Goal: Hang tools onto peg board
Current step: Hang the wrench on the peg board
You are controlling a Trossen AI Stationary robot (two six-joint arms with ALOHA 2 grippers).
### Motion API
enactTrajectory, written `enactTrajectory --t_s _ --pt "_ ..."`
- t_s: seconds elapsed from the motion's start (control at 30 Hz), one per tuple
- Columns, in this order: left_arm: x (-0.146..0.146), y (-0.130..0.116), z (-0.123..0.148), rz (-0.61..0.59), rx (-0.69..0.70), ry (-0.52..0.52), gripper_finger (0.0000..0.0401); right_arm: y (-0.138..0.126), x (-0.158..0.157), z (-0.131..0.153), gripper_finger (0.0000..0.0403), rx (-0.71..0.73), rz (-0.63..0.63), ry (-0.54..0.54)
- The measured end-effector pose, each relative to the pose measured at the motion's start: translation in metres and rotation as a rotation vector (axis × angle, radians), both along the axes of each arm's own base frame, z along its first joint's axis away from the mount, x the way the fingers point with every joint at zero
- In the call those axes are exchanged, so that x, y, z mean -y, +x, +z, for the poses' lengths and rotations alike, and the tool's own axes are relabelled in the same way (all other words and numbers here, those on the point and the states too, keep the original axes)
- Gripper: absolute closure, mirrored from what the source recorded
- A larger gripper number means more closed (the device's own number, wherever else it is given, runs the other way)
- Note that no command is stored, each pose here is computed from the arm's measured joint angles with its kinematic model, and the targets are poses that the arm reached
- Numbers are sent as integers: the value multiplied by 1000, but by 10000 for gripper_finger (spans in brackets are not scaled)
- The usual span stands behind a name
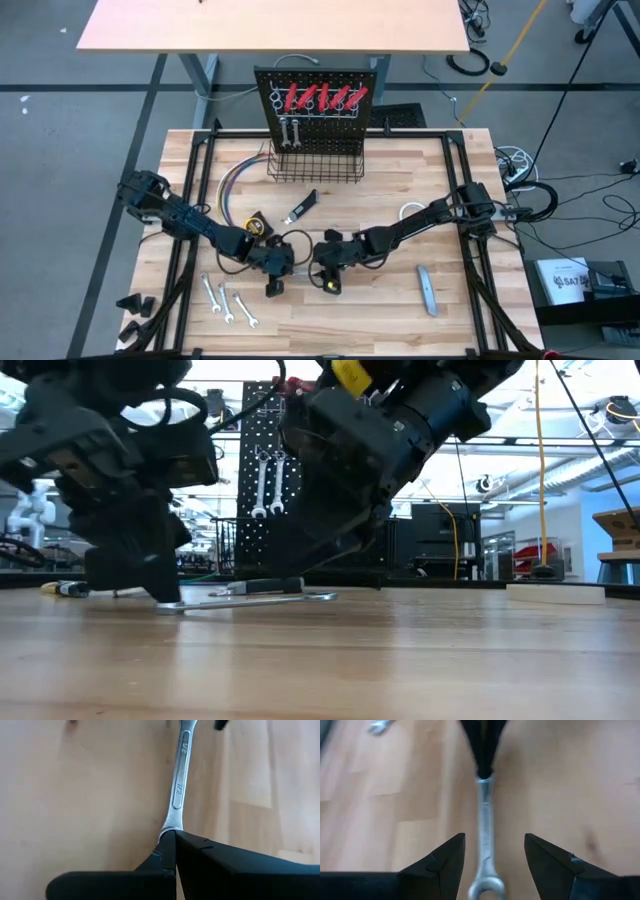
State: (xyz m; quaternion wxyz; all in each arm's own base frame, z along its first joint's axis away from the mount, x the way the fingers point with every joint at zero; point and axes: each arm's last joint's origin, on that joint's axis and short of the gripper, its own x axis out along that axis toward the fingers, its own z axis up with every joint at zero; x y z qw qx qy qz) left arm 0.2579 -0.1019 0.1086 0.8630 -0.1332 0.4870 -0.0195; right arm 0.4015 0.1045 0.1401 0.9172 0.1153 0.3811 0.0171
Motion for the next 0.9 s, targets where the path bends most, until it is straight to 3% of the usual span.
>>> enactTrajectory --t_s 0.17,0.47,0.6,0.83,0.9 --pt "-8 3 0 4 3 10 399 -3 -4 -6 206 -16 -16 -141" --pt "-12 5 0 3 8 19 399 3 -8 -41 213 -88 6 -184" --pt "-12 5 0 3 7 18 399 2 -7 -45 256 -126 17 -203" --pt "-12 5 0 -3 9 23 399 0 -4 -44 371 -155 32 -204" --pt "-12 5 0 -28 22 42 399 0 -4 -44 373 -155 42 -211"
